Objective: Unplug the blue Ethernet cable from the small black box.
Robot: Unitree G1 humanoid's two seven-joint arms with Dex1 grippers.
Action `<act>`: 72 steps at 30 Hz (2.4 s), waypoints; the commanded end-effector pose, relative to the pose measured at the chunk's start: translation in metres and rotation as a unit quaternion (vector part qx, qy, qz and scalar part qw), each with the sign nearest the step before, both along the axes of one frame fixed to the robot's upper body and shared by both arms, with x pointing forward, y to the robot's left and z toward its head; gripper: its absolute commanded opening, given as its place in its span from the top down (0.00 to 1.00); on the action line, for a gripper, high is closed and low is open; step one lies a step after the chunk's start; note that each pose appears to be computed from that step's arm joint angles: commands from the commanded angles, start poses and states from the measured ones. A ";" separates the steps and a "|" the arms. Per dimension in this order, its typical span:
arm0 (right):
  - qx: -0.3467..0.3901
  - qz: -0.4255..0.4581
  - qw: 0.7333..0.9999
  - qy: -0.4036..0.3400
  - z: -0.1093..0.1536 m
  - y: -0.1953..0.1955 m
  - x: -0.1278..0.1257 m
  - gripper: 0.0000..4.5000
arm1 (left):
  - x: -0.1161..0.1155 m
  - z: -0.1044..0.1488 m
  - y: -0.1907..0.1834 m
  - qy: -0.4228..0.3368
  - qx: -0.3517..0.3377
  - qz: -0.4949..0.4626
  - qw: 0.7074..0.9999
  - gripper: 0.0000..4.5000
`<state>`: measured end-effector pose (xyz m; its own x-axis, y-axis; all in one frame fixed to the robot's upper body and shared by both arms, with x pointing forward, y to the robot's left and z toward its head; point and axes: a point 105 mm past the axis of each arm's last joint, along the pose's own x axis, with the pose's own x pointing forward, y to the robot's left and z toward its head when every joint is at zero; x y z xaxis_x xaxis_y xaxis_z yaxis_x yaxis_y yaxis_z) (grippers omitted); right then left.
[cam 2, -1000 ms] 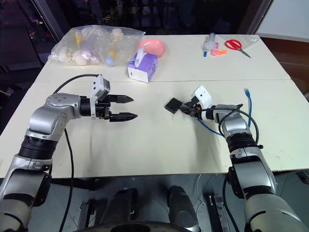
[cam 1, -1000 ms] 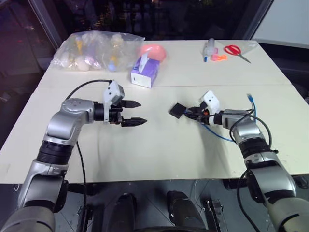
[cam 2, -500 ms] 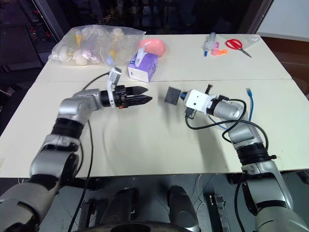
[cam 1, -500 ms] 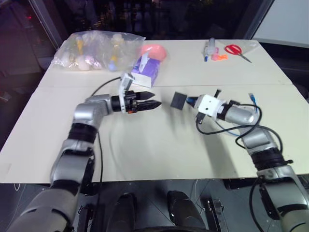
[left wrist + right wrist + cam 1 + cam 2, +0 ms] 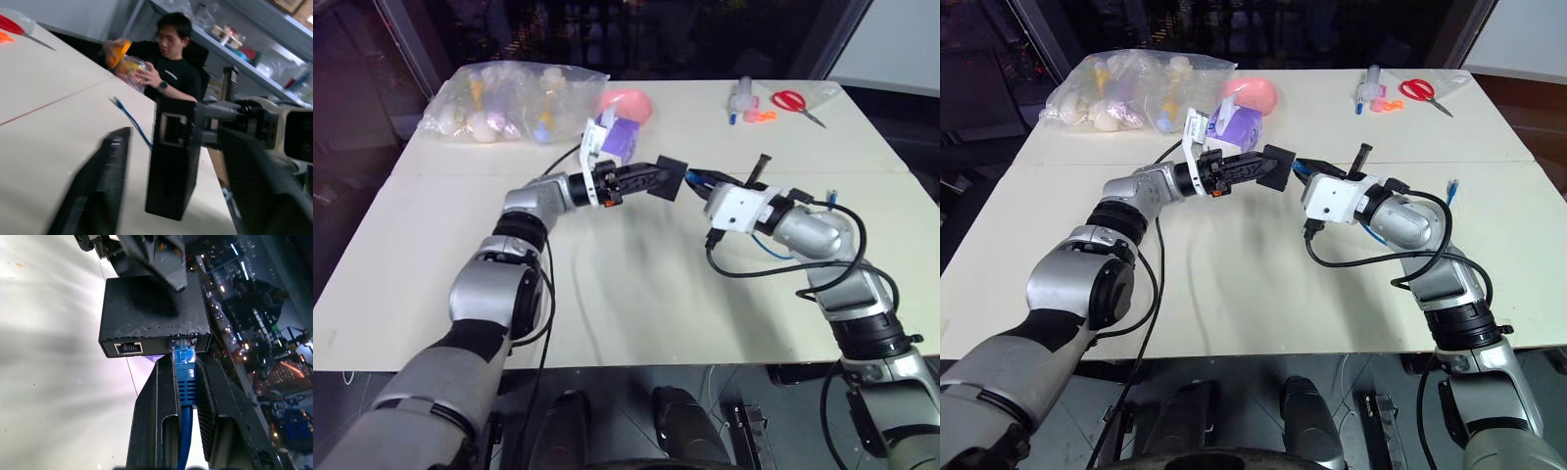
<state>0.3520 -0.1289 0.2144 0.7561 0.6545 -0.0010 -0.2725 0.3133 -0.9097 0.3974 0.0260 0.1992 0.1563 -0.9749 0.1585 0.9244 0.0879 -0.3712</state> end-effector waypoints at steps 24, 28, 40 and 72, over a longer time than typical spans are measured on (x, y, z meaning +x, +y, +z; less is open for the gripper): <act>0.689 0.090 0.654 0.299 0.019 0.007 -0.060 0.03 | -0.014 0.035 0.020 0.101 -0.200 -0.045 0.973 0.89; 0.717 0.107 0.612 0.316 0.021 0.012 -0.061 0.03 | -0.022 0.033 0.020 0.121 -0.213 -0.048 0.968 0.89; 0.720 0.137 0.592 0.336 0.027 0.027 -0.054 0.03 | -0.042 0.031 0.015 0.143 -0.220 -0.058 0.963 0.89; 0.763 0.122 0.548 0.320 0.022 0.010 -0.033 0.99 | -0.032 0.026 0.023 0.131 -0.204 -0.012 0.970 0.89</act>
<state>0.3190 -0.0992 0.2265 0.7962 0.4173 0.4381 -0.5978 0.4315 0.6756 0.3577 0.0364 0.2081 0.1947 -0.8591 0.4734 0.7394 -0.1886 -0.6463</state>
